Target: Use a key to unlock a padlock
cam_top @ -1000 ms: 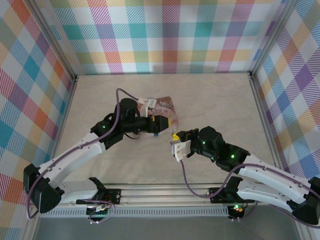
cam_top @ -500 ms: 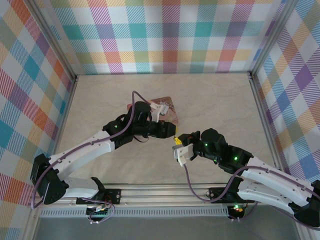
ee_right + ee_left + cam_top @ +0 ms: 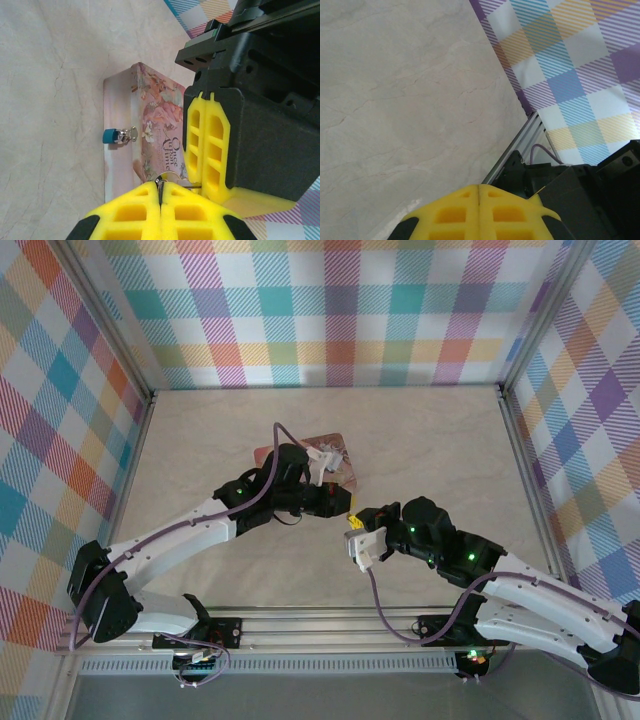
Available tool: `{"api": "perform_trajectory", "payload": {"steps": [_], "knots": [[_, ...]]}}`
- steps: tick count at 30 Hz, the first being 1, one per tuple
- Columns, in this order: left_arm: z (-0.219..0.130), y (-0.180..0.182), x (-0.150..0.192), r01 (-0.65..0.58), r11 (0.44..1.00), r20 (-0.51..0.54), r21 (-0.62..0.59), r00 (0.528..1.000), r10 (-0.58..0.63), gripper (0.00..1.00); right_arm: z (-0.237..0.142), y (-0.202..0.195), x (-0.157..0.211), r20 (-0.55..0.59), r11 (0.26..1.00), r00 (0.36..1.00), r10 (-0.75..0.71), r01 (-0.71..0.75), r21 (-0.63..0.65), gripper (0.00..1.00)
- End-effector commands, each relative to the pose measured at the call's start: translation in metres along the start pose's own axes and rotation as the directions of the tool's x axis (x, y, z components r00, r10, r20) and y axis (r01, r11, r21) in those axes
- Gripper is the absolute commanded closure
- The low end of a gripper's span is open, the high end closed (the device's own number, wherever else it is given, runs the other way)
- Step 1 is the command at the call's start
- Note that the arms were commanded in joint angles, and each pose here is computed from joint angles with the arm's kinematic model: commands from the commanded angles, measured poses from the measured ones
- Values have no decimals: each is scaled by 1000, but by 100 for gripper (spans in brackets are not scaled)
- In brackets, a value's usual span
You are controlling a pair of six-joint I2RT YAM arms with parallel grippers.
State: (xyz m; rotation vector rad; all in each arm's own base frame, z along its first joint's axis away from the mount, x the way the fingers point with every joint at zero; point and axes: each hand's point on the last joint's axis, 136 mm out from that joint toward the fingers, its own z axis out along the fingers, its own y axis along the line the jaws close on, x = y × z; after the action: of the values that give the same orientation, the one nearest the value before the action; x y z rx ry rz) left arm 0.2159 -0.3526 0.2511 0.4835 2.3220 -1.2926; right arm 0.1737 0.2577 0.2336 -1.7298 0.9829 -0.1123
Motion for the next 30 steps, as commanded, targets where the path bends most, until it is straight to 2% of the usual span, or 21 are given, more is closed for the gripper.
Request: {"api": "perform_trajectory", "payload": {"steps": [1, 8, 10, 14, 16, 19, 22, 24, 28, 30], "knots": [[-8, -15, -6, -42, 999, 29, 17, 999, 42, 100, 0, 0, -4, 19, 999, 999, 32, -33, 3, 100], [-23, -15, -16, -76, 997, 106, -21, 991, 78, 100, -1, 3, -3, 19, 993, 993, 120, -120, -15, 95], [-26, -17, -20, -82, 996, 126, -23, 988, 85, 100, -1, 6, -3, 18, 990, 990, 140, -140, -23, 89], [-30, -16, -24, -94, 995, 154, -39, 983, 99, 100, -2, 12, -7, 41, 979, 979, 198, -195, -55, 65], [-32, -14, -27, -98, 994, 177, -52, 979, 105, 100, -3, 15, -11, 56, 969, 970, 237, -232, -86, 59], [-37, -13, -33, -109, 992, 233, -57, 965, 120, 100, -5, 8, -16, 83, 928, 926, 368, -360, -96, 54], [-45, -17, -40, -124, 991, 293, -53, 947, 134, 100, -10, -10, -19, 125, 829, 820, 558, -549, -102, 49], [-52, -19, -44, -138, 989, 326, -53, 934, 148, 100, -14, -22, -20, 168, 736, 716, 677, -666, -124, 47], [-63, -27, -49, -161, 986, 377, -37, 912, 163, 100, -23, -43, -23, 272, 536, 477, 836, -815, -218, 44], [-67, -32, -52, -175, 984, 400, -18, 901, 167, 100, -26, -52, -22, 320, 422, 331, 888, -863, -279, 43]]}}
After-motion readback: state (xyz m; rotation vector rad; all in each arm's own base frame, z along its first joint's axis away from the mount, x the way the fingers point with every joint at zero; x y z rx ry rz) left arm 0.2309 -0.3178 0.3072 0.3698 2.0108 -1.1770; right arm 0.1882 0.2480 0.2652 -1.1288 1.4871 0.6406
